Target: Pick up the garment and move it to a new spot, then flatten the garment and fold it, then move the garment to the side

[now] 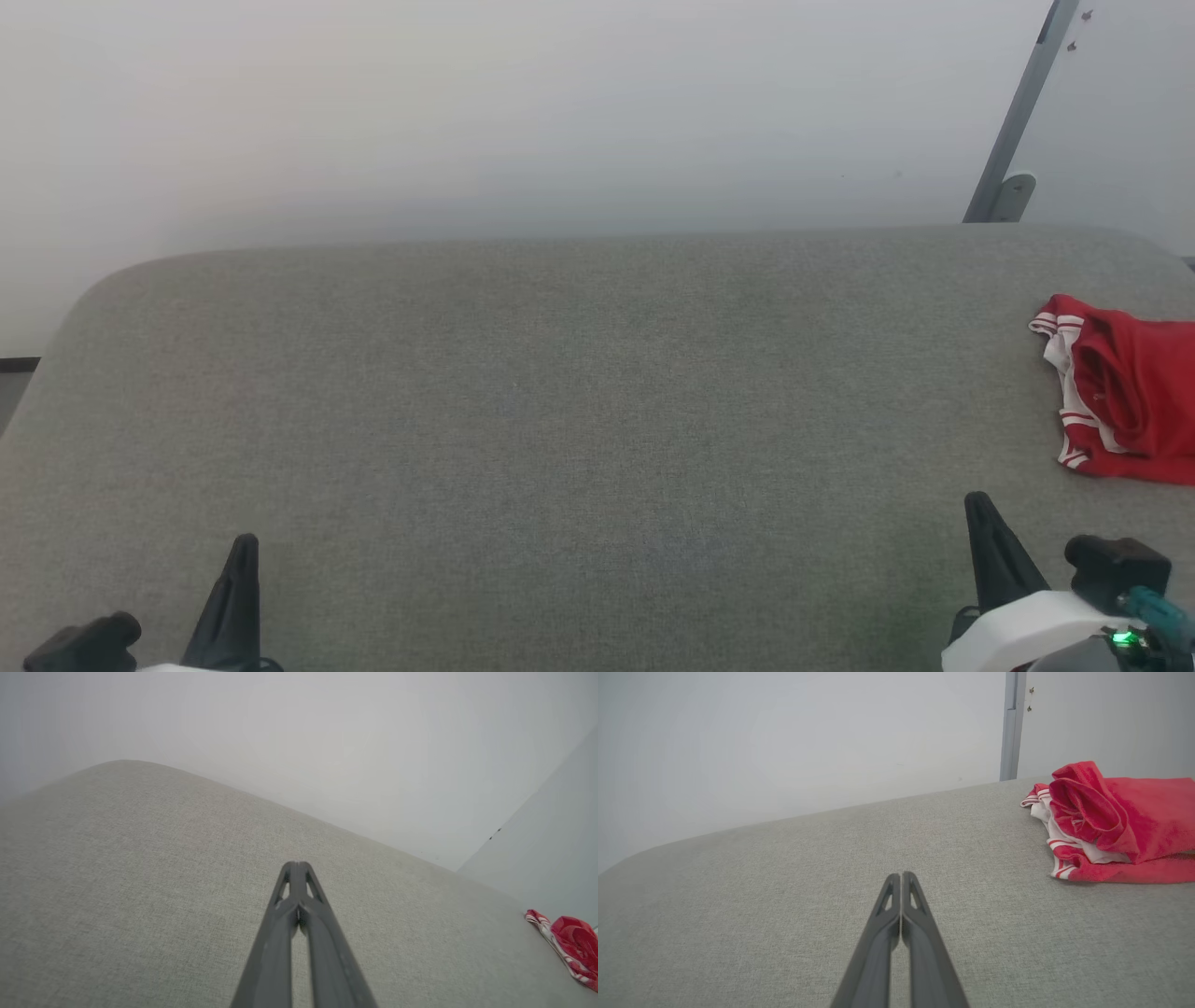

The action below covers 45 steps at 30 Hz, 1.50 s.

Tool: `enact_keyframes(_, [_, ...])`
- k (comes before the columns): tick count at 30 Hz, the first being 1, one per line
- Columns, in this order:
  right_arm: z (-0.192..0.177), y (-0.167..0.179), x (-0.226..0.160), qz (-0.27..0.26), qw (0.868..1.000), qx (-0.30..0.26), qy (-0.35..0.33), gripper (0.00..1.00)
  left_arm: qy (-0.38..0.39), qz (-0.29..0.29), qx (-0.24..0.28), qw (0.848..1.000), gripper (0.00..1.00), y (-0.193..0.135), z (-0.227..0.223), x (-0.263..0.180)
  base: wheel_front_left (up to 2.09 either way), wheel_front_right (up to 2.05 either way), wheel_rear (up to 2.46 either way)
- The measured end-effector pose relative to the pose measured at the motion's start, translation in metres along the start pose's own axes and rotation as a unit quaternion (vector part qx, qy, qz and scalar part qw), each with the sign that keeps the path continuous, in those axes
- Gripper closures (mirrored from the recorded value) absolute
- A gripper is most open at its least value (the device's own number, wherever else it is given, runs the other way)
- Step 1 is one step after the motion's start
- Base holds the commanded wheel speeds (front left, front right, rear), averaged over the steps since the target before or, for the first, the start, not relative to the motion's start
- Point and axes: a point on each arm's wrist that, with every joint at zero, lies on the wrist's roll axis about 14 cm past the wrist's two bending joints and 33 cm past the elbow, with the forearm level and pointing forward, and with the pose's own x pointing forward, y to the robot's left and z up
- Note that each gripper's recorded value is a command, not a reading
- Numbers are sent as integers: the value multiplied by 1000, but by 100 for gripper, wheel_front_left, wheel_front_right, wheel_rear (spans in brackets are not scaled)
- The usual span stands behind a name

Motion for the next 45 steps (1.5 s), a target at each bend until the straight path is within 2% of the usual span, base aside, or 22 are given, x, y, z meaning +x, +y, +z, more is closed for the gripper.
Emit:
enact_keyframes(16, [4,-3,5,-20,989,144,-1,100,9,16,-122,992,100,-5,-5,11,0,0,0])
enact_keyframes(26, [5,-4,8,-27,973,230,1,100,12,20,-194,981,100,-10,-6,18,0,0,0])
enact_keyframes(45, [9,-1,14,-27,937,348,-1,100,23,20,-296,955,100,-19,-11,27,0,0,0])
